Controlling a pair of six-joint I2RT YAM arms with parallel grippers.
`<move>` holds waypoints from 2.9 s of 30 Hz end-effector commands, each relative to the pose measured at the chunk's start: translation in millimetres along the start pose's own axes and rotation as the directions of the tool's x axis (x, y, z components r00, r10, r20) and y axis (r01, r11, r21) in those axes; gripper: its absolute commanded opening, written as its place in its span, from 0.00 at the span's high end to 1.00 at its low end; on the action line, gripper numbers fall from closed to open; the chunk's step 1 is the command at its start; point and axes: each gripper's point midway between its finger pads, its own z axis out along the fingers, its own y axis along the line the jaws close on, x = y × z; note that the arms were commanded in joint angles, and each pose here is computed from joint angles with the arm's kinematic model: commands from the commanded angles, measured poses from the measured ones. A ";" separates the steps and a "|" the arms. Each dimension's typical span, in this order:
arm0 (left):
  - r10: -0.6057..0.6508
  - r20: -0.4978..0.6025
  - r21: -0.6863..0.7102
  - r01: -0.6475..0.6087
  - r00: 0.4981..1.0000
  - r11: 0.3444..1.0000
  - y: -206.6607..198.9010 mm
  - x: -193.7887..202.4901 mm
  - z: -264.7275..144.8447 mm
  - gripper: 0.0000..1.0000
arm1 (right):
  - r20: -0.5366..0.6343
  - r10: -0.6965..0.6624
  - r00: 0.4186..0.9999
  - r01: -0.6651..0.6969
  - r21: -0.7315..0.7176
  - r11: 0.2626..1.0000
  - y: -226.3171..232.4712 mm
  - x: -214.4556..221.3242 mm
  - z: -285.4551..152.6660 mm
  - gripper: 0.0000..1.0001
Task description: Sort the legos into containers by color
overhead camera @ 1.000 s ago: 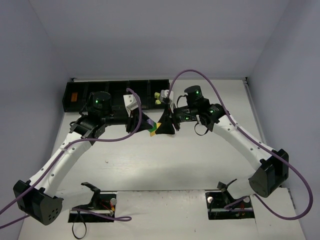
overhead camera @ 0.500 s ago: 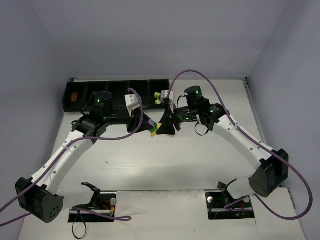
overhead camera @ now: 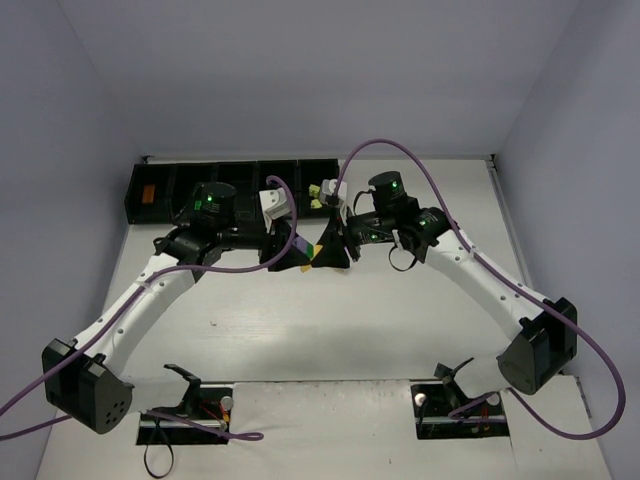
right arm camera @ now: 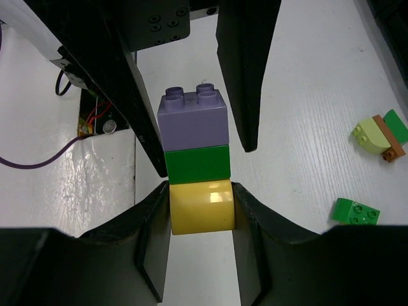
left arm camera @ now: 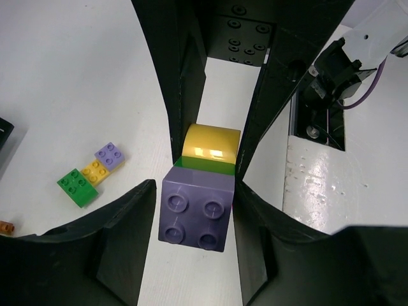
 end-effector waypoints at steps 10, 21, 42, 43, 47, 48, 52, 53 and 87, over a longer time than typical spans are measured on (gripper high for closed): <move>0.099 0.074 0.010 -0.100 0.992 0.995 -7.3 -34.9 -5.9 0.58 | 0.038 -0.043 0.998 0.043 -0.012 0.999 -3.9 -10.5 4.3 1.00; 0.098 0.084 0.024 -0.100 0.992 0.995 -10.3 -38.2 -6.2 0.64 | 0.032 -0.036 0.999 0.037 -0.010 0.999 -4.5 -5.6 3.8 1.00; 0.073 0.113 -0.083 -0.064 0.991 0.994 7.6 -37.9 -20.8 1.00 | 0.025 0.115 0.993 -0.117 0.114 0.987 -20.9 38.4 -10.8 1.00; 0.063 0.114 -0.105 -0.051 0.992 0.993 12.2 -36.9 -22.5 1.00 | 0.033 0.122 0.992 -0.125 0.143 0.982 -28.0 35.7 -11.2 1.00; -0.049 0.145 -0.281 0.088 0.988 0.956 44.5 -29.6 -39.9 1.00 | 0.074 0.132 0.988 -0.148 0.285 0.947 -72.3 13.0 -9.3 1.00; -0.081 0.150 -0.326 0.127 0.985 0.937 53.4 -23.9 -45.8 1.00 | 0.097 0.118 0.988 -0.143 0.328 0.934 -85.0 -2.6 -11.7 1.00; -0.177 0.187 -0.513 0.250 0.966 0.821 78.6 -11.2 -71.1 1.00 | 0.151 0.103 0.983 -0.160 0.441 0.883 -143.5 -21.2 2.3 1.00; -0.180 0.202 -0.551 0.264 0.963 0.791 80.8 -11.6 -79.4 1.00 | 0.167 0.085 0.982 -0.154 0.457 0.876 -154.9 -28.4 5.4 1.00; -0.372 0.336 -0.673 0.497 0.865 0.547 68.3 27.1 -116.6 1.00 | 0.246 -0.215 0.945 0.046 0.550 0.834 -293.0 -112.8 81.9 0.30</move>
